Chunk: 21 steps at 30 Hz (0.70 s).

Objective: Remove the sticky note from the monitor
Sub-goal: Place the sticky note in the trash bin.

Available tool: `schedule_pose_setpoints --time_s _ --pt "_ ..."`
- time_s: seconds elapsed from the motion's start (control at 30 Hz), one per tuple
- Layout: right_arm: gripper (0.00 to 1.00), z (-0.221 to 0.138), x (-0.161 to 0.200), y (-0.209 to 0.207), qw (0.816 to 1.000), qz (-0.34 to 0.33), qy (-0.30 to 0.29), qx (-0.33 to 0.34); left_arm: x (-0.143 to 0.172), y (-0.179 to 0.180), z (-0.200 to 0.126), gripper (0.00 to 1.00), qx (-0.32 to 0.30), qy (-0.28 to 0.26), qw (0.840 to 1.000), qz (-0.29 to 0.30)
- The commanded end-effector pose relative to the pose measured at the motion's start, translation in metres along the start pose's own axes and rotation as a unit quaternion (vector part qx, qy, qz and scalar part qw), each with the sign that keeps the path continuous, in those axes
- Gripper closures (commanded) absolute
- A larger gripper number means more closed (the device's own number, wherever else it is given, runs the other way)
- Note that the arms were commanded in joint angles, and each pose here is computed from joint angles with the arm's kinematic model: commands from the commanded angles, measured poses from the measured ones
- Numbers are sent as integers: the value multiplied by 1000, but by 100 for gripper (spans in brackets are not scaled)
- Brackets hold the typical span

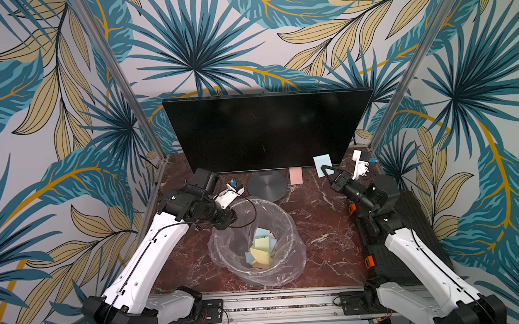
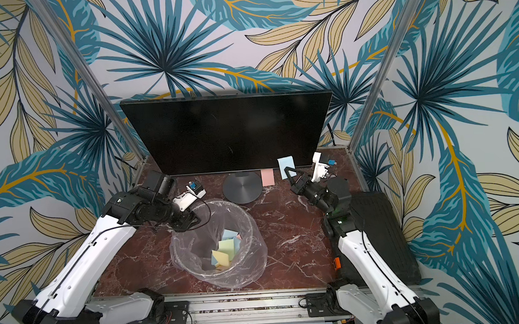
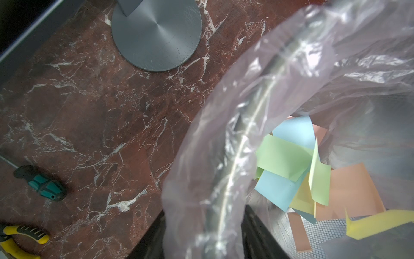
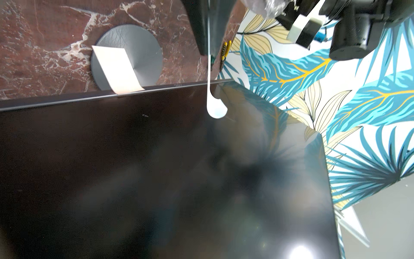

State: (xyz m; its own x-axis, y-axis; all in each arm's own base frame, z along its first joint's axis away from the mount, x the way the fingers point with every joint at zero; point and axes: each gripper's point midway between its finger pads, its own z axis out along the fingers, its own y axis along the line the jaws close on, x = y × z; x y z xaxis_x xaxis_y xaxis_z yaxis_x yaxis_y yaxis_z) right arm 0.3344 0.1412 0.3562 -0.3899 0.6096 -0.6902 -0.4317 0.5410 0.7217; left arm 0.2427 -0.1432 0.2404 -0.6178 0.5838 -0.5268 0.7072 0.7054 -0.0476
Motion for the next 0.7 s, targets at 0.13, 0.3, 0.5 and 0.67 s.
schedule_pose_setpoints --time_s 0.13,0.3,0.5,0.67 --pt "100 1 40 59 990 -66 113 -51 0 -2 -4 48 -2 -10 1000 6" --pt "100 5 99 89 960 -150 228 -59 1 -2 -4 48 -2 -10 1000 6" --pt "100 -1 157 108 913 -218 335 -80 1 -2 -4 48 -1 -10 1000 6" --pt "100 -7 198 117 870 -272 401 -92 1 -2 -3 48 -1 -8 1000 5"
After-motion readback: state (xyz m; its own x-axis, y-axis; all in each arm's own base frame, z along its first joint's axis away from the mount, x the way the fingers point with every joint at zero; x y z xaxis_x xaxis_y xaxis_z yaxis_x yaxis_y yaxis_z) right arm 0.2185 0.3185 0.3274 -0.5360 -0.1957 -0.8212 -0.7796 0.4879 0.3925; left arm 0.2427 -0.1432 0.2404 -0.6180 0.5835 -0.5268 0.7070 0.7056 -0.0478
